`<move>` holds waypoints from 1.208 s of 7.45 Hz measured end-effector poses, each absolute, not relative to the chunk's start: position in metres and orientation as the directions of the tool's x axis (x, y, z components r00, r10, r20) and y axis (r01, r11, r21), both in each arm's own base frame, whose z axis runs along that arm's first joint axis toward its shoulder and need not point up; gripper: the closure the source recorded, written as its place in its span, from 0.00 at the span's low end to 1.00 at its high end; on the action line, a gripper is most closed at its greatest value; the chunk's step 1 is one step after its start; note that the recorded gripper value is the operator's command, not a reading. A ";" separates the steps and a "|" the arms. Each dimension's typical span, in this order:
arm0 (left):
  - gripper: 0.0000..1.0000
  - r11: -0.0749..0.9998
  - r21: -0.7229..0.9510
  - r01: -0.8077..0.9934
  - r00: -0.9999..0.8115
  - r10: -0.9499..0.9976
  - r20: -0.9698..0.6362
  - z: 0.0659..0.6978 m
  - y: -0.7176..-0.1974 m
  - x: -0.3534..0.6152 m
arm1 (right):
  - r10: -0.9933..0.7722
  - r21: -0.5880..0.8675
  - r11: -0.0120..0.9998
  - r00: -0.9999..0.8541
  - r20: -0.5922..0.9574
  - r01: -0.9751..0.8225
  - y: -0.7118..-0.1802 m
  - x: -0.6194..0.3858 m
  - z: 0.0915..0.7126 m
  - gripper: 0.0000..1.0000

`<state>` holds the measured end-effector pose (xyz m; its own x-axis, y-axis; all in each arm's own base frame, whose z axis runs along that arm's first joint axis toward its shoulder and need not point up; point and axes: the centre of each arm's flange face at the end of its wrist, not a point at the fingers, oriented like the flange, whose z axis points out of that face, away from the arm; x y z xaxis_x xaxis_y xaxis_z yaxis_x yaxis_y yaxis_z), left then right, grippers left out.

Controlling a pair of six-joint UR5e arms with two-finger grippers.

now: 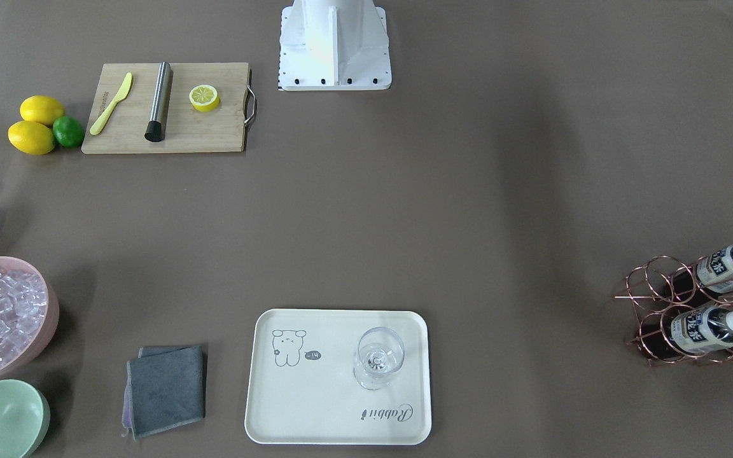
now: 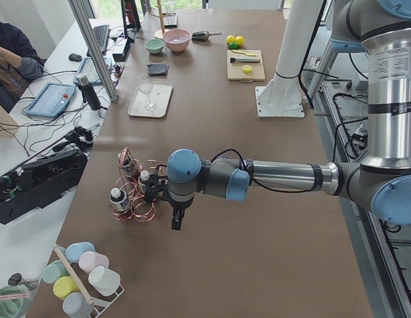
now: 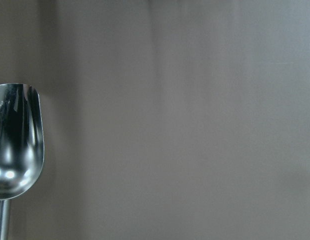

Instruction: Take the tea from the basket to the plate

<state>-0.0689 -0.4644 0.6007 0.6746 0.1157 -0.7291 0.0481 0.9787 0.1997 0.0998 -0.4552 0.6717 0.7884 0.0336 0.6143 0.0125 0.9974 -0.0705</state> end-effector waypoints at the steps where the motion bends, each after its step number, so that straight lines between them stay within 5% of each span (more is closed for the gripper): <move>1: 0.02 0.978 0.201 0.047 0.673 0.118 -0.730 0.598 -0.466 -0.069 | 0.034 -0.071 0.997 0.788 0.614 0.012 -0.455 0.100 0.672 0.00; 9: 0.02 0.980 0.192 0.046 0.635 0.120 -0.763 0.588 -0.458 -0.067 | 0.034 -0.070 0.997 0.788 0.614 0.012 -0.455 0.100 0.672 0.00</move>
